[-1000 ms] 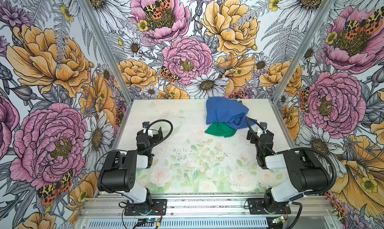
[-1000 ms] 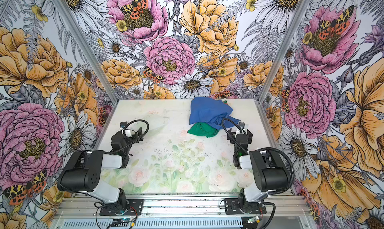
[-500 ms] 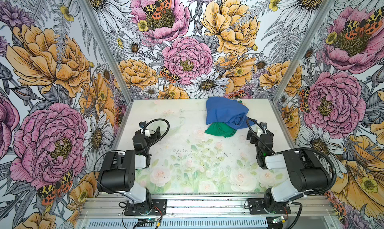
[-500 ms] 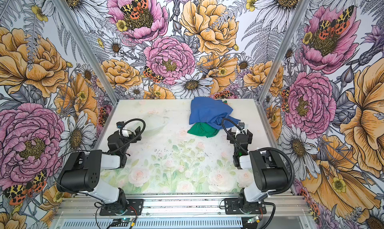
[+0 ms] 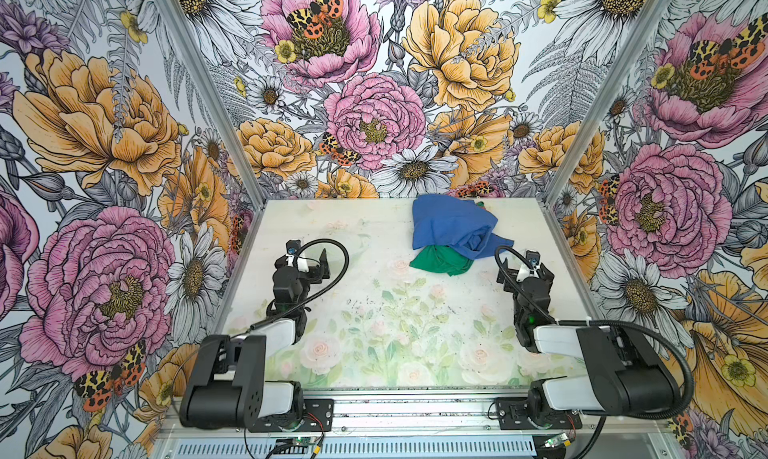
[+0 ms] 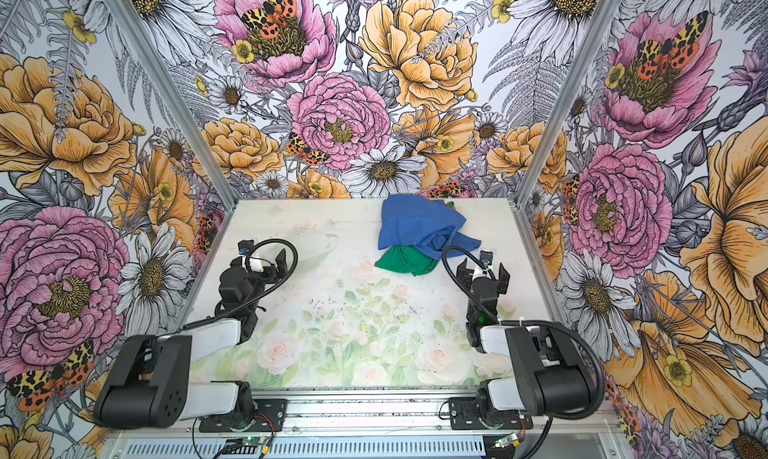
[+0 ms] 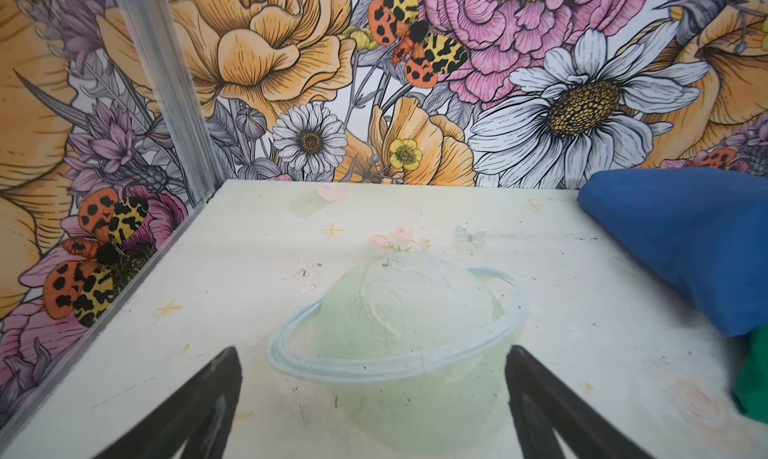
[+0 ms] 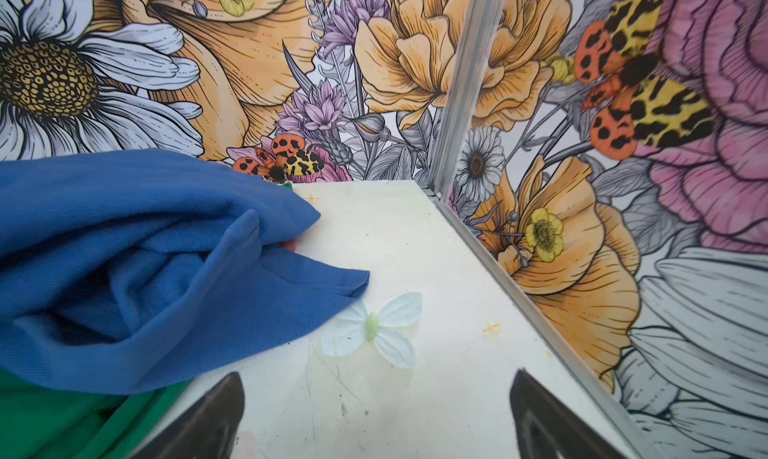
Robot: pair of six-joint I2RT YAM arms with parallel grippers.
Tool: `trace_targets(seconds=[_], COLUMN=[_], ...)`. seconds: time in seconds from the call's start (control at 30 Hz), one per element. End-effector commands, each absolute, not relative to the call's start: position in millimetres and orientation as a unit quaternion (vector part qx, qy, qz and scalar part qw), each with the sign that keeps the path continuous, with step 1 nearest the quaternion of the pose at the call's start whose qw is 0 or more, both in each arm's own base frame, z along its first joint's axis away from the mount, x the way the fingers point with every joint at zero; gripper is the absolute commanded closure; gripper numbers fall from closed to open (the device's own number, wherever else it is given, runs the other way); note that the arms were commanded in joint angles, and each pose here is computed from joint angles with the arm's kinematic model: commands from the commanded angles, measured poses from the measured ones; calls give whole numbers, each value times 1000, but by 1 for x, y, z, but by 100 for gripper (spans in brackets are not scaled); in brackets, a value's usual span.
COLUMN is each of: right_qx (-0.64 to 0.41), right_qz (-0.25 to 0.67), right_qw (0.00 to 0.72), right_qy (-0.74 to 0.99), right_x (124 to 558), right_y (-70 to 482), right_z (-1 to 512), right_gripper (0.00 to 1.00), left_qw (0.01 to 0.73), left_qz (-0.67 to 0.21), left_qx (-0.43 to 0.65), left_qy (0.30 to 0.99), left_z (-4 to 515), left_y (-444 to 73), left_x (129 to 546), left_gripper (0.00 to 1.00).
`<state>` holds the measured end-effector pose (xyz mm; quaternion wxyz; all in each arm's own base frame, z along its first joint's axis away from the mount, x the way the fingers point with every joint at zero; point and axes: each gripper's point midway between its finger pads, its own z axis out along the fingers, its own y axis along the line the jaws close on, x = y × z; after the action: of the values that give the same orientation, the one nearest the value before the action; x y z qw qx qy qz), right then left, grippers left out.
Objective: Pick out a specific cloth from the pile
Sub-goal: 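Reach both grippers toward the cloth pile, left gripper to the green cloth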
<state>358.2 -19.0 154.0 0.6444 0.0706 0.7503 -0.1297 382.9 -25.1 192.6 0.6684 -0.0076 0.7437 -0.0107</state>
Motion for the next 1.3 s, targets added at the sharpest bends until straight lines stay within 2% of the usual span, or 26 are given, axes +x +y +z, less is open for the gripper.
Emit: trace_targets(seconds=[0.0,0.07,0.23,0.33,0.4,0.6,0.7,0.9,1.27], right_qx=[88,59,-68,-102,-101,-90,-84,-67,-56], right_qz=[-130,-62,114,199,196,198,190,188,188], right_qw=[639,615,586,589,575,580,596,612,615], right_qy=[753,784,799,776,787,785,776,765,764], right_x=[355,358,341,332,331,327,326,320,319], right_y=[-13,14,111,146,150,152,146,136,130], right_z=[199,203,178,182,180,183,193,203,205], right_gripper=[1,1,0,1,0,1,1,0,1], left_qw=[637,620,541,486,445,343,321,303,288], left_qz=[8,-17,-72,-153,-191,-221,-244,-221,-199], left_qx=[-36,5,93,107,125,191,206,194,174], left_qy=[770,785,833,854,866,893,891,906,921], left_z=[209,215,193,180,168,120,109,87,59], left_y=[-39,-76,-166,-214,-245,-337,-371,-394,-412], left_x=[377,379,380,386,390,389,385,396,420], left_gripper=[1,1,13,29,36,36,36,38,48])
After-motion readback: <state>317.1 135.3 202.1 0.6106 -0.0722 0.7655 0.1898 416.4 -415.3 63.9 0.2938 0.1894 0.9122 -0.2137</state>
